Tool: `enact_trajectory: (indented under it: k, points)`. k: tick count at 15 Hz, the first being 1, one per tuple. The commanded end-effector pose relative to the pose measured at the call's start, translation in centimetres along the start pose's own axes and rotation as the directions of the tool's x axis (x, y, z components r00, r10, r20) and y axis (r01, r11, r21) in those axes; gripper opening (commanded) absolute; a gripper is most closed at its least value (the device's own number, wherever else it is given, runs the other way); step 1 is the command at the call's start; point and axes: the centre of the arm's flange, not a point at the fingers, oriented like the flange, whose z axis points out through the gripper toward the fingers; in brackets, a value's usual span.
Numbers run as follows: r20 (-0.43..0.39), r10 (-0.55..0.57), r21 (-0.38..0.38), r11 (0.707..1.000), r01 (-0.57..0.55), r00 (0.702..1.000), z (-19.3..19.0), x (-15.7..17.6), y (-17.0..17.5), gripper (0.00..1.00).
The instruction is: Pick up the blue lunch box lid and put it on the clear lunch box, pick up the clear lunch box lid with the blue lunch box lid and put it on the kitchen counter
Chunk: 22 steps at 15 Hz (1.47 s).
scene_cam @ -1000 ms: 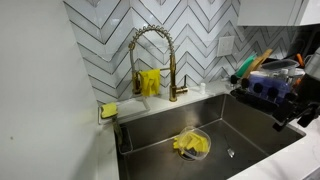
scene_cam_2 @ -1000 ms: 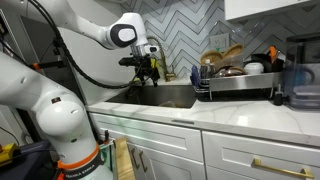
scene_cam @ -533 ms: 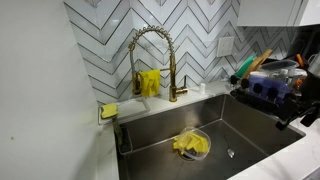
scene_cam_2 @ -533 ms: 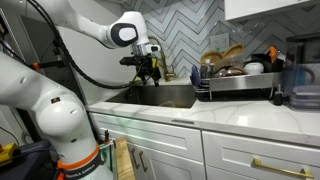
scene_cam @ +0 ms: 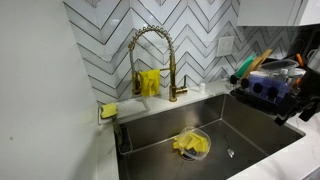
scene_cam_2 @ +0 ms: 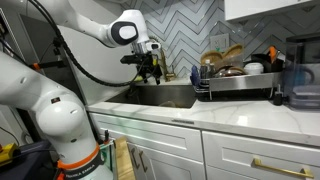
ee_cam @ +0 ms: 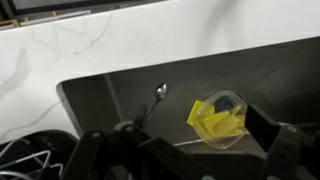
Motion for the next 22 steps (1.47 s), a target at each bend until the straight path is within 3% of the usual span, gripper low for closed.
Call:
enact_trajectory:
  k: [1, 4, 5, 10, 12, 16, 22]
  points:
    - [-0.060, -0.104, -0.121, 0.988, 0.096, 0.993, -3.5, 3.2, 0.6, 1.00]
    - [-0.104, -0.215, -0.241, 0.953, 0.185, 0.971, -7.1, 6.4, 1.4, 1.00]
    - [-0.100, -0.155, -0.179, 0.974, 0.136, 0.983, -6.1, 3.9, 0.7, 1.00]
    - [-0.103, -0.158, -0.184, 0.973, 0.138, 0.982, -6.3, 4.3, 0.8, 1.00]
    - [-0.085, -0.045, -0.224, 0.974, 0.025, 0.995, -5.6, 5.8, 3.6, 1.00]
    - [-0.097, -0.062, -0.243, 0.969, 0.036, 0.993, -5.5, 8.9, 7.3, 1.00]
    - [-0.138, -0.121, -0.232, 0.969, 0.087, 0.983, -4.3, 13.5, 8.5, 1.00]
